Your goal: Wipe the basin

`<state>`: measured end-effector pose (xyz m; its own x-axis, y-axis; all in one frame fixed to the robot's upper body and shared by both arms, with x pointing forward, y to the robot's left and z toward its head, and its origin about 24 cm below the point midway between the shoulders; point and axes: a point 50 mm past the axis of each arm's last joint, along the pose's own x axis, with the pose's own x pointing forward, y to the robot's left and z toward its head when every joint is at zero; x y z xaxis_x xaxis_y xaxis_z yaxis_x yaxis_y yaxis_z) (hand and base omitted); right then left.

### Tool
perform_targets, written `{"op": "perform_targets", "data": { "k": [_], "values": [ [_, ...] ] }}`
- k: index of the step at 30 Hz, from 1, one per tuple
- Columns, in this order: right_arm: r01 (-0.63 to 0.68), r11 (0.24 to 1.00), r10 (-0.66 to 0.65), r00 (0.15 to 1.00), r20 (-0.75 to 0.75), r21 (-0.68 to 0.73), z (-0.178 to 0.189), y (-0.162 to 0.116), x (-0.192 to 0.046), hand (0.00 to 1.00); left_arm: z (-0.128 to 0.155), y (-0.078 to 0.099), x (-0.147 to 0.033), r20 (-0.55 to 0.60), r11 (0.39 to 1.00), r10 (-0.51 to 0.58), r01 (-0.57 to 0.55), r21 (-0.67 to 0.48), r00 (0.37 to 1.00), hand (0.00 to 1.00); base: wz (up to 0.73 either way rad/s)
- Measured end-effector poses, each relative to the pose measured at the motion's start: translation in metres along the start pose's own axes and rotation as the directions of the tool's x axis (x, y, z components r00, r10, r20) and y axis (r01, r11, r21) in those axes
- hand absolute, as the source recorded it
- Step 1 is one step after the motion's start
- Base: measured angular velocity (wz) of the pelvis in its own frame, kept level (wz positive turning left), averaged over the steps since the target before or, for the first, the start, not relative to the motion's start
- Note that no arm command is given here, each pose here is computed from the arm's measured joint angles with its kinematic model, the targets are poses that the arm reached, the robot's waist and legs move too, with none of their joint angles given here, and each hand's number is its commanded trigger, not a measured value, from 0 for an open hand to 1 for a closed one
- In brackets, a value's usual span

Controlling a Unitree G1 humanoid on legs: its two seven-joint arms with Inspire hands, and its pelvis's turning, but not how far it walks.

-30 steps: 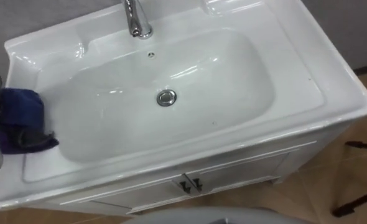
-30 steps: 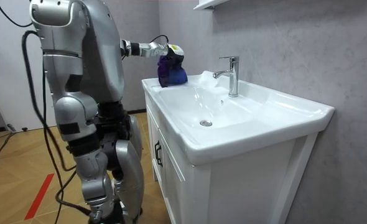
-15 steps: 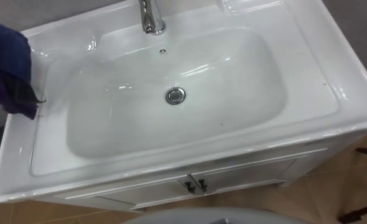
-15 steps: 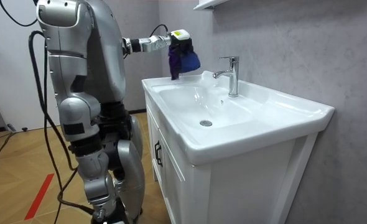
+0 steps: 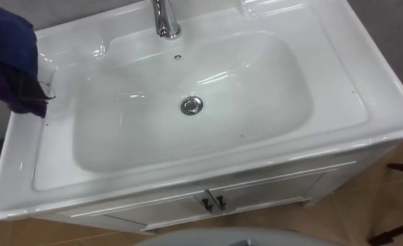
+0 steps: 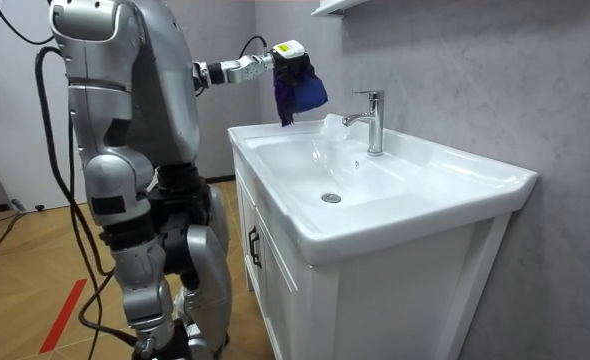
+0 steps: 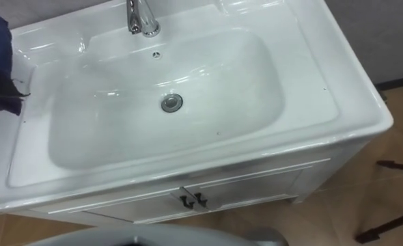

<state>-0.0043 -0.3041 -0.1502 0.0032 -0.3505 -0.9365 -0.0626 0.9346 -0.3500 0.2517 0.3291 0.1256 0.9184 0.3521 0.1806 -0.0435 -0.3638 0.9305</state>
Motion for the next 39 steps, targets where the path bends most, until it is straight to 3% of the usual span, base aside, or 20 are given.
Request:
{"op": "perform_targets", "data": {
  "k": [10, 22, 32, 39],
  "values": [
    [-0.005, 1.0, 0.005, 1.0, -0.002, 0.0, -0.001, 0.0, 0.0, 0.0, 0.001, -0.007, -0.005, 0.001, 1.0, -0.026, 0.026, -0.003, 1.0, 1.0, 0.0],
    [-0.017, 1.0, 0.016, 0.998, -0.057, -0.005, -0.012, 0.006, 0.0, 0.0, 0.01, -0.036, -0.026, -0.004, 0.989, -0.137, 0.137, -0.049, 0.991, 1.0, 0.01],
    [-0.009, 1.0, 0.009, 0.998, -0.059, 0.01, -0.008, 0.009, 0.0, 0.0, 0.012, -0.076, -0.053, -0.044, 0.949, -0.311, 0.308, -0.068, 0.949, 1.0, 0.0],
    [-0.008, 1.0, 0.009, 0.998, -0.055, 0.012, -0.007, 0.009, 0.0, 0.0, 0.011, -0.077, -0.053, -0.051, 0.943, -0.328, 0.324, -0.069, 0.943, 1.0, 0.0]
  ]
}}
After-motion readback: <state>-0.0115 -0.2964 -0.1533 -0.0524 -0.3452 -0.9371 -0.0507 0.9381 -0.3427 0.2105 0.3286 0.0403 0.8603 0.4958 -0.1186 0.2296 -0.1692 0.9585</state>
